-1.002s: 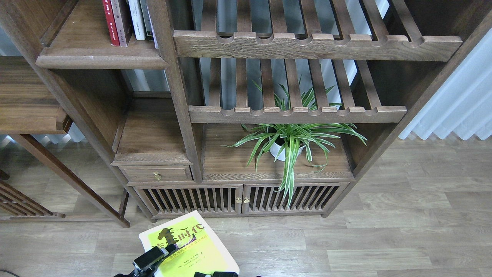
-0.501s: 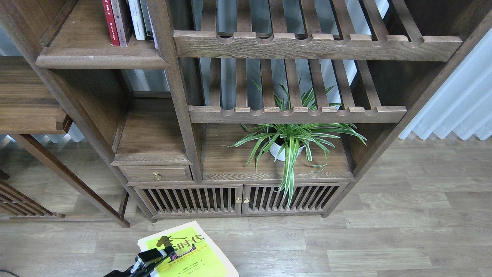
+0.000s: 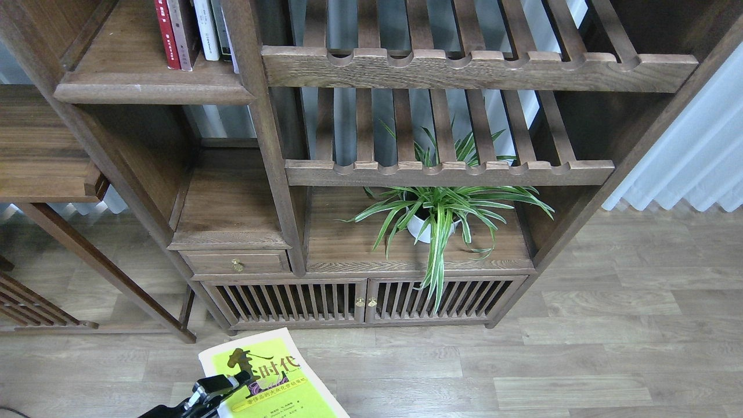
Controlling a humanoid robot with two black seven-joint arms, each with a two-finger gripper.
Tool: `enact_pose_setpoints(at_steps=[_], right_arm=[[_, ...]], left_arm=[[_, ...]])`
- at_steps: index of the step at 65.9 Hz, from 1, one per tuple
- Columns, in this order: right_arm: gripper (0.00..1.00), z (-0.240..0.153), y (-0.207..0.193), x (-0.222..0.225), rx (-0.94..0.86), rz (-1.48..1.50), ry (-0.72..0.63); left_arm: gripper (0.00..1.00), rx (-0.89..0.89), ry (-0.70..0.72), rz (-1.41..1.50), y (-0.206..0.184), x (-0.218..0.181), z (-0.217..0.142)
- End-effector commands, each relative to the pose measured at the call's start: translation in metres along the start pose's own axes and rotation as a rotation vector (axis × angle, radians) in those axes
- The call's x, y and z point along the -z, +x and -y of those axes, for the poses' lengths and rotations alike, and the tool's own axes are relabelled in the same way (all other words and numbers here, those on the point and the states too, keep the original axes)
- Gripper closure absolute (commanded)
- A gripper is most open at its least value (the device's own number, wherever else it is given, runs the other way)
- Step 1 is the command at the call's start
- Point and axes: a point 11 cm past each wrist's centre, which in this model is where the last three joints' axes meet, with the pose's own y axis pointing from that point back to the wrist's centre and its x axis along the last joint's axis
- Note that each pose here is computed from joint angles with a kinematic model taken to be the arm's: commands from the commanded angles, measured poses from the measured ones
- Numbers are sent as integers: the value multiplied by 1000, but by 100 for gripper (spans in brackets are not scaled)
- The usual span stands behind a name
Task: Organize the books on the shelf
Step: 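Grasp the yellow-green book with the left gripper from the right gripper, then carry the yellow-green book with the left gripper up toward the upper shelf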
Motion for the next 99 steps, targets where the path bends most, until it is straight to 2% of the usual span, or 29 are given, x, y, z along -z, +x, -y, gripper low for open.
enact_pose_setpoints(at_steps=[1,17,31,49,56,57,59,67,82,99], right_arm=[[0,-3,3,5,-10,1,17],[0,-8,3,22,-11,2,75],[0,-7,2,22,-7,-3,72],[0,-9,1,28,-3,-2,95],[0,-9,1,28,-3,-1,98],[0,-10,0,29,-1,1,105],[0,-11,0,31,0,1,111],[0,-14,4,34,-9,10,130],[0,-14,4,32,-11,9,123],[0,-14,5,32,-13,9,122]], left_arm=[[94,-31,-18,26,5,-14,-13],[94,-157,-147,136,17,-75,-72],[94,-173,-265,274,-4,-132,-102],[94,-160,-386,623,-54,-190,-129],[94,-133,-383,728,-76,-189,-134],[94,-95,-396,734,-89,-179,-145],[94,-100,-412,730,-89,-179,-151],[94,-91,-559,748,-107,-204,-183],[94,19,-825,802,-173,-249,-237],[94,147,-785,821,-224,-263,-228]])
